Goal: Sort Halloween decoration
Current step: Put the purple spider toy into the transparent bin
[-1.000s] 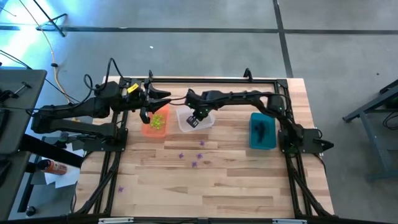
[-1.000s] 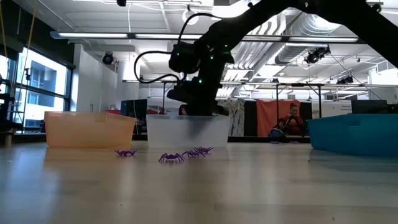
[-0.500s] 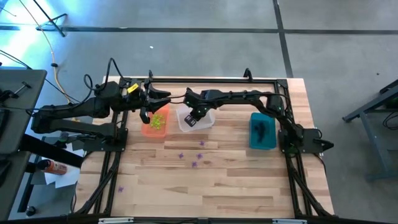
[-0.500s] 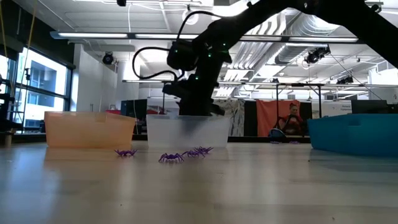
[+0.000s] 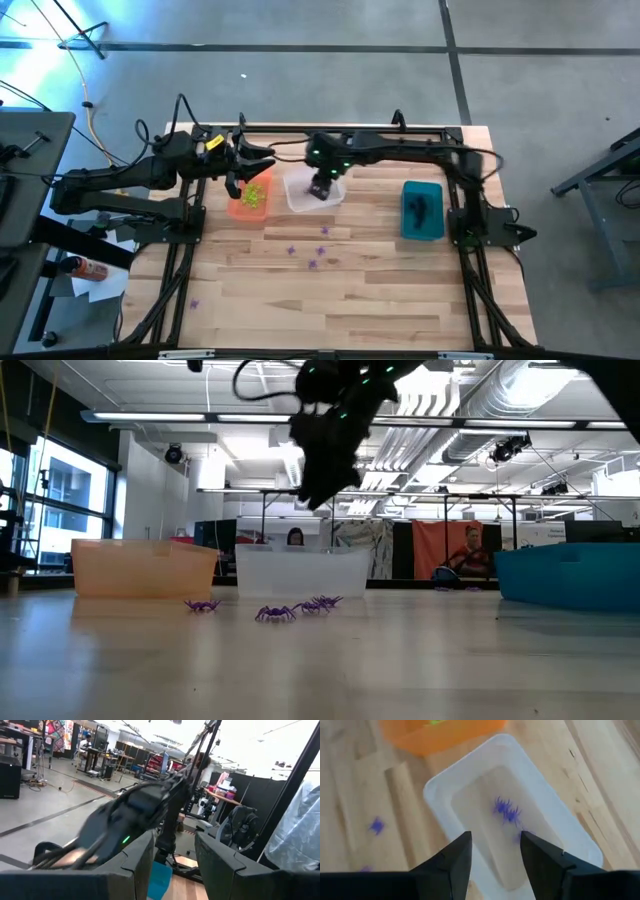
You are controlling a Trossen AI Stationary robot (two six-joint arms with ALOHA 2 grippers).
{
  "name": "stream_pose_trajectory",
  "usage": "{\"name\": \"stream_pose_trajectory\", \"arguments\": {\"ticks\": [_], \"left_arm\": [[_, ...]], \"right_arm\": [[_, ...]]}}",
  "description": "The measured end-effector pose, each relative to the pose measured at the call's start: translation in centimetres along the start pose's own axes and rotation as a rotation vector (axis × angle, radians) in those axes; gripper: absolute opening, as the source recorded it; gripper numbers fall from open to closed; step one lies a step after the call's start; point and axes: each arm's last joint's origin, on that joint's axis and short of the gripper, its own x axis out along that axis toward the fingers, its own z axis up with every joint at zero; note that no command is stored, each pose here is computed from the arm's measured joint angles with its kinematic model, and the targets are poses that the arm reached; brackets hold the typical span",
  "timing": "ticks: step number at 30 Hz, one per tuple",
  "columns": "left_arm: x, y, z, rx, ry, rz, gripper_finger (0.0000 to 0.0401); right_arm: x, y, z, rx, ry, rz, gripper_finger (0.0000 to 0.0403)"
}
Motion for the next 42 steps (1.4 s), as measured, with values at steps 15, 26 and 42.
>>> {"name": "stream_pose_trajectory", "arguments": {"ticks": [15,26,42], "left_arm": [[0.0,0.1,-0.3,0.053,0.029,0.007,0.0131],[1.9,-0.1,-2.2,0.094,0.137,-0.01,0.0131],[4.4,-2.8,-11.0,0.167,0.967,-0.091,0.0131]], "right_arm": [[-12.4,6.3,-9.8,0.034,-0.806,0.374,0.0165],[-13.9,8.1,-9.7,-0.142,-1.008,0.258,0.0165],[-12.9,6.8,-10.3,-0.032,-0.842,0.235,0.0165]]}}
